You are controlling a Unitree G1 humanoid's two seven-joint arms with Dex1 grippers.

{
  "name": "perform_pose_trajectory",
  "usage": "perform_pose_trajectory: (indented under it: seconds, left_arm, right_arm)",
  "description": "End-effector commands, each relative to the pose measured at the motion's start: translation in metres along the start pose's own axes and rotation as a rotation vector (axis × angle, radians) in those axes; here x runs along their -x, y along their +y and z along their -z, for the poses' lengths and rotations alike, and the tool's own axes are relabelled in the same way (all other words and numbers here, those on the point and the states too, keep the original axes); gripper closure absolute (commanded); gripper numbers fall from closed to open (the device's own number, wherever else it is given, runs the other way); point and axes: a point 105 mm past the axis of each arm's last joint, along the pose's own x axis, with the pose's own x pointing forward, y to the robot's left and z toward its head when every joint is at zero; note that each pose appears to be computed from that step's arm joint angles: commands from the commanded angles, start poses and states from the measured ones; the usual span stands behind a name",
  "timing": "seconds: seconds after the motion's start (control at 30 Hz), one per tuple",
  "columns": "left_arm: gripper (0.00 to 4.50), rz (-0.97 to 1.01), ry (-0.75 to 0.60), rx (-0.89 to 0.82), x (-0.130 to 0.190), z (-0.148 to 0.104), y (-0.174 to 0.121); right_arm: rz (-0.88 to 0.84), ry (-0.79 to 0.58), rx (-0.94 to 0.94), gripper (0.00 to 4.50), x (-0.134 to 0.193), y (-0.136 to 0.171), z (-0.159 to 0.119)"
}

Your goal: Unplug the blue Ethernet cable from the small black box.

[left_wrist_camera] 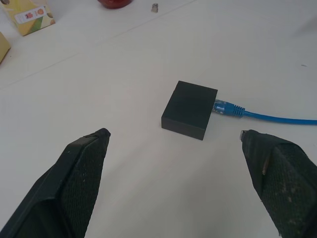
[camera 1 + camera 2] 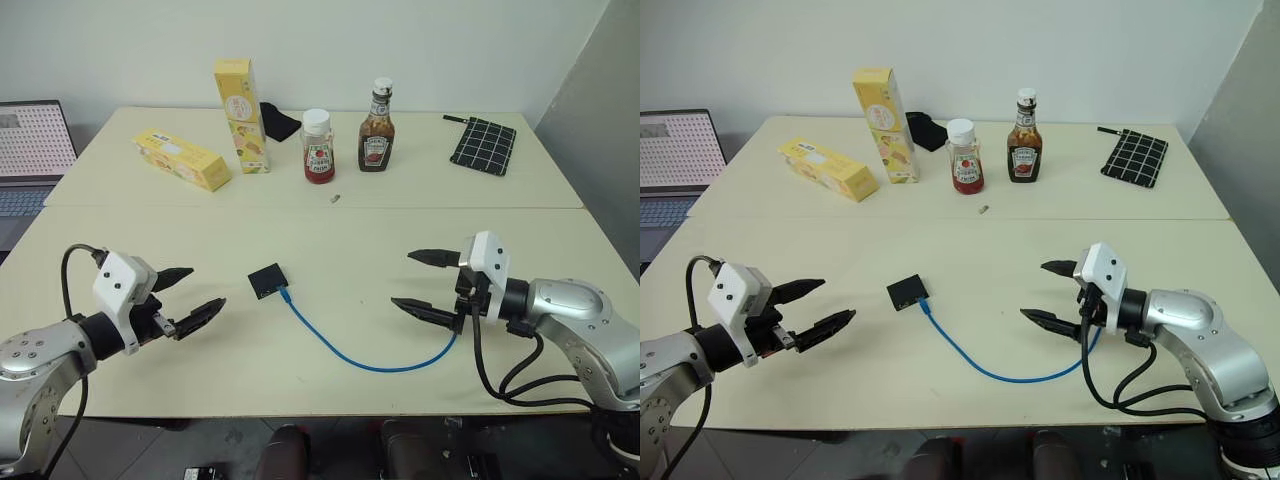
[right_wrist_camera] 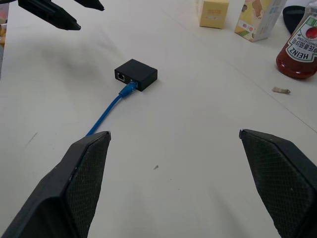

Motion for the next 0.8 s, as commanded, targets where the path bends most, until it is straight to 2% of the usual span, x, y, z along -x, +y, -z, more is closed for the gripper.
perform_pose_trajectory:
  seconds: [0.03,0.33,0.53,0.7,0.8]
  left_arm:
    - [0.0,0.016,-0.037,-0.065,0.003,-0.014,-0.005]
    - [0.0,0.022,-0.004,-0.048,0.005,-0.007,-0.01]
    - [0.0,0.077,-0.057,-0.067,0.01,-0.012,-0.016]
    - [0.0,0.249,-0.045,-0.103,0.018,-0.007,-0.037]
    - [0.0,0.309,-0.021,-0.107,0.025,-0.003,-0.04]
  right_arm:
    - [-0.003,-0.018,0.047,0.09,0.003,-0.002,-0.008]
    - [-0.016,-0.048,0.068,0.09,-0.003,0.0,-0.01]
    - [-0.043,-0.041,0.073,0.09,-0.009,0.006,-0.003]
    - [-0.089,-0.012,0.041,0.09,-0.036,0.019,0.012]
    - [-0.093,0.001,0.019,0.09,-0.061,0.027,0.019]
